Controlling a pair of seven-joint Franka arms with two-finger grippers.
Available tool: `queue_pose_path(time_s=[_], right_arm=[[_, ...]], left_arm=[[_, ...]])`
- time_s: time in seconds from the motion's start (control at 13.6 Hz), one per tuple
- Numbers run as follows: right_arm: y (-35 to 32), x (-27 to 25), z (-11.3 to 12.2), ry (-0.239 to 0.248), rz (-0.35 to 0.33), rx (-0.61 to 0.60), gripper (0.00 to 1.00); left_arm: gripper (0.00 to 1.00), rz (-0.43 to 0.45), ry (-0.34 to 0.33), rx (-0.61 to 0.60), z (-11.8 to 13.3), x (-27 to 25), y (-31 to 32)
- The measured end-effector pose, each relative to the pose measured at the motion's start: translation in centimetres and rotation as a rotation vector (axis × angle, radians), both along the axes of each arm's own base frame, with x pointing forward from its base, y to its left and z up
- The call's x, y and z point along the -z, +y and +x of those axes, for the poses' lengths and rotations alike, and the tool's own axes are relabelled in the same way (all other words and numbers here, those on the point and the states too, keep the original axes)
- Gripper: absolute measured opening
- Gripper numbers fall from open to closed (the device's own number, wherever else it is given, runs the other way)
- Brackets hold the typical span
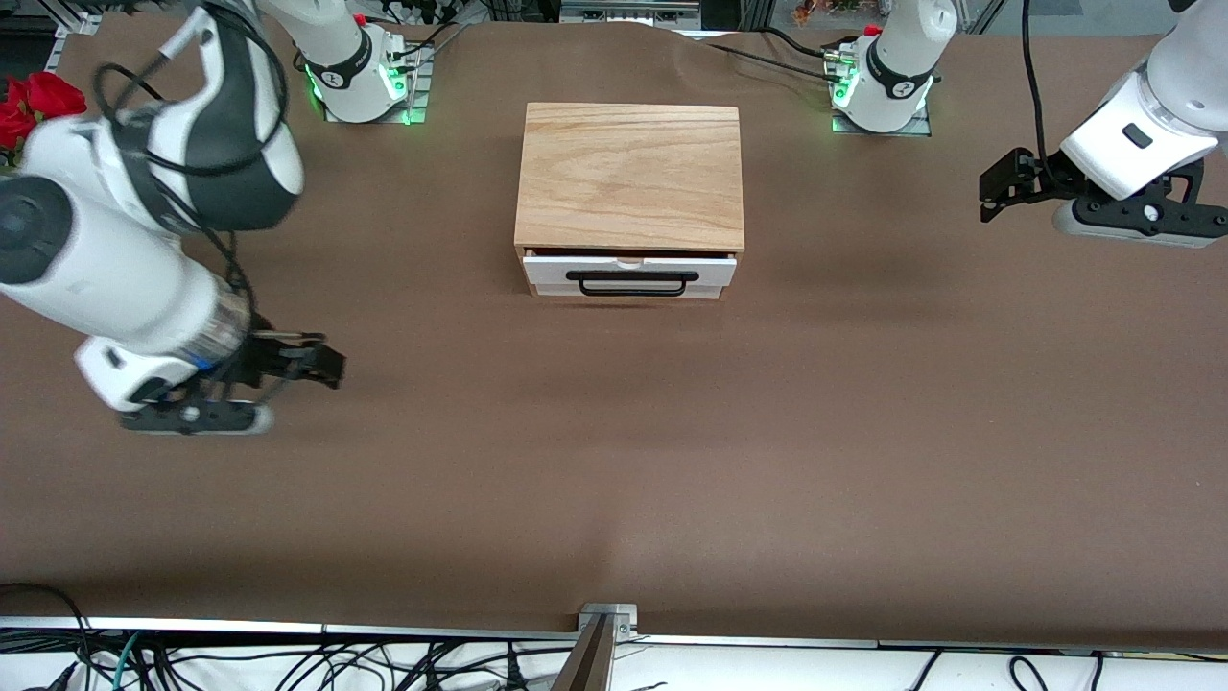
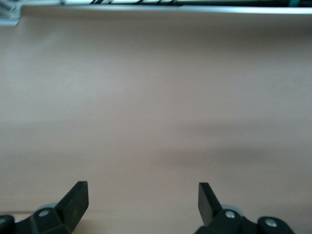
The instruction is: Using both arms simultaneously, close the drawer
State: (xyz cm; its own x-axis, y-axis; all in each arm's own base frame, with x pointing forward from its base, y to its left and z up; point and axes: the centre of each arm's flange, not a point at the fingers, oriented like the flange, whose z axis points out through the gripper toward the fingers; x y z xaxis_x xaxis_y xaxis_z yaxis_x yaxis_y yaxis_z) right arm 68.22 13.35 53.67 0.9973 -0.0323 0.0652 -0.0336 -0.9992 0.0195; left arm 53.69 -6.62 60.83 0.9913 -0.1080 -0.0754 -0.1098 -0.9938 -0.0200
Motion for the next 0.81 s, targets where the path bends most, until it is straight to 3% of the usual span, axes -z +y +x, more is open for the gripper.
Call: queue_pose_path(time_s=[0.29, 0.59, 0.81], right_arm=[[-9.1, -4.7, -2.7, -0.023, 0.015, 0.092, 1.0], [-9.1, -6.4, -7.3, 0.003, 0.03, 0.059, 1.0], [-8.3, -5.5, -8.9, 0.033, 0.037, 0.039, 1.0]], left_arm=[[1.0, -0.001, 0.001, 0.002, 0.3, 0.3, -0.2], [1.0, -0.002, 0.004, -0.004, 0.7, 0.7, 0.0], [1.0, -0.012, 0.001, -0.006, 1.3, 1.3, -0.1]])
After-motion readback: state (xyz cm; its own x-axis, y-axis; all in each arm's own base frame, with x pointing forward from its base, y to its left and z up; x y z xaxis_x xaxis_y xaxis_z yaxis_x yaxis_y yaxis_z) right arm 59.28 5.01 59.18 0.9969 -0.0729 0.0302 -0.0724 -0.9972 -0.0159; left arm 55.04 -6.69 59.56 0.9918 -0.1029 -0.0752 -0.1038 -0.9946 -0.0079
